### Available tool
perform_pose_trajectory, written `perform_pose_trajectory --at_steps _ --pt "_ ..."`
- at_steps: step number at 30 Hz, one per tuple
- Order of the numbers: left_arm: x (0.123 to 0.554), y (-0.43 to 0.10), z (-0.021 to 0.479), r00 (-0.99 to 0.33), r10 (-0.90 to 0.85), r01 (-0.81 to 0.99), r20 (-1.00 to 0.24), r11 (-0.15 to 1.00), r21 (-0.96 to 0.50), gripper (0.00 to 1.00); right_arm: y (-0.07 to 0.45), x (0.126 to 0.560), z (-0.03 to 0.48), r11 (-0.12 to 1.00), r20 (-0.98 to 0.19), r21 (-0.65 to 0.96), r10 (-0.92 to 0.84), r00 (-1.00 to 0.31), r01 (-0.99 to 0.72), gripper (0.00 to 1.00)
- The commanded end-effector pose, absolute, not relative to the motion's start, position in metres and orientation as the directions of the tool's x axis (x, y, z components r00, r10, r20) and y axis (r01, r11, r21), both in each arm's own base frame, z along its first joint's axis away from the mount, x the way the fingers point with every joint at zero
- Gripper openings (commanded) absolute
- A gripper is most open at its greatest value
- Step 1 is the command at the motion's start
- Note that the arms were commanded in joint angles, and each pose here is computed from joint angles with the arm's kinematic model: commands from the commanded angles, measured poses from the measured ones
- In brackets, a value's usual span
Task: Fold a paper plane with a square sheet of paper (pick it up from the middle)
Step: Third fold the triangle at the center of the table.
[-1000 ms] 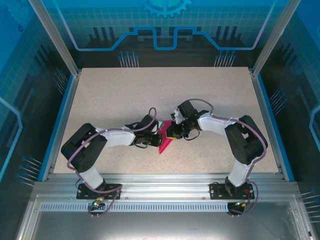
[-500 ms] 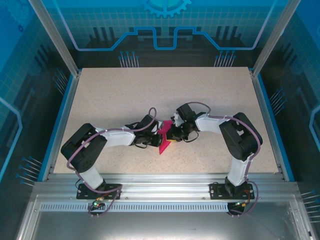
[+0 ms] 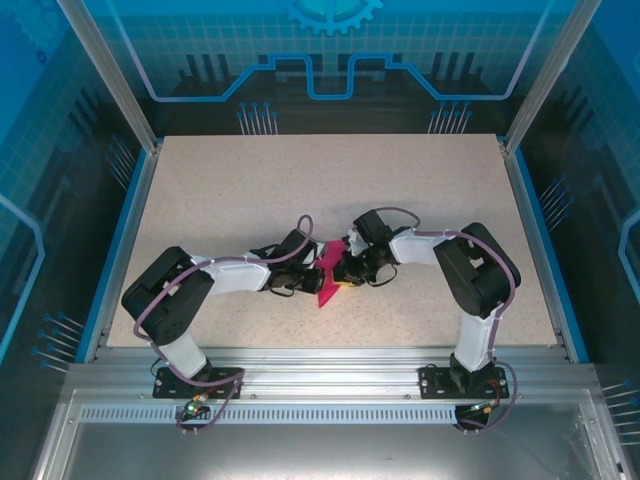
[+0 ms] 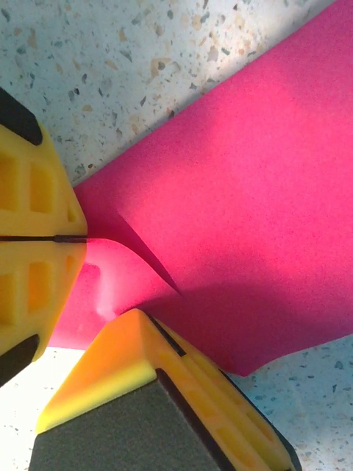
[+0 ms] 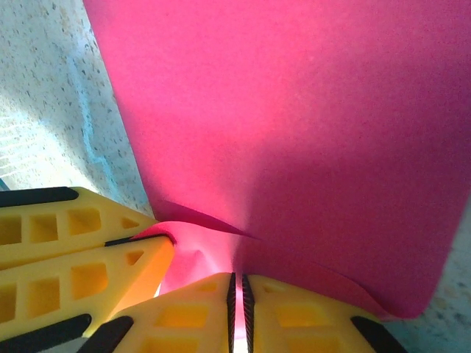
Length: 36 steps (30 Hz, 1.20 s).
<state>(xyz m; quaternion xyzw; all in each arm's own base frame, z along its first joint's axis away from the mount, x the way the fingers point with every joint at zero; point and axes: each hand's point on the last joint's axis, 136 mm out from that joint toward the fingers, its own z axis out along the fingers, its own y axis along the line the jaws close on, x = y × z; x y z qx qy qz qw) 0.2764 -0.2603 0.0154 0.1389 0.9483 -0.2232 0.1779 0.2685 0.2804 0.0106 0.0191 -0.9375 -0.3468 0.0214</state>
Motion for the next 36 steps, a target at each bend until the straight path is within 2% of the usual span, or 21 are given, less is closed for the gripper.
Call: perform_pose_trajectory --at_steps 1,6,12,16,22,26,36 --pt "0.273 -0.25 0.009 -0.908 0.2 0.33 -0.368 0.882 -0.335 0.08 0.269 0.262 -0.002 0.775 0.053 0.632 -0.027 -0.998 0.012 0.15" --pt "0.273 -0.25 0.01 -0.907 0.205 0.336 -0.369 0.88 -0.336 0.08 0.271 0.28 0.031 0.711 -0.015 0.703 0.001 -1.0 -0.01 0.16" --pt "0.274 -0.252 0.012 -0.906 0.203 0.337 -0.372 0.877 -0.342 0.08 0.27 0.294 0.039 0.683 -0.034 0.731 0.02 -0.999 -0.011 0.16" --pt "0.274 -0.252 0.013 -0.904 0.208 0.341 -0.373 0.876 -0.34 0.08 0.269 0.294 0.029 0.697 -0.017 0.717 0.027 -0.999 0.007 0.17" --pt "0.274 -0.252 0.012 -0.905 0.212 0.344 -0.37 0.876 -0.338 0.08 0.249 0.293 -0.005 0.779 0.01 0.625 0.053 -0.999 0.048 0.16" --pt "0.272 -0.25 0.011 -0.906 0.217 0.344 -0.364 0.877 -0.334 0.08 0.242 0.292 -0.015 0.782 0.03 0.619 0.064 -0.997 0.069 0.15" --pt "0.273 -0.252 0.012 -0.905 0.213 0.343 -0.368 0.876 -0.339 0.08 0.252 0.307 0.035 0.708 -0.045 0.706 0.057 -0.997 0.009 0.17"
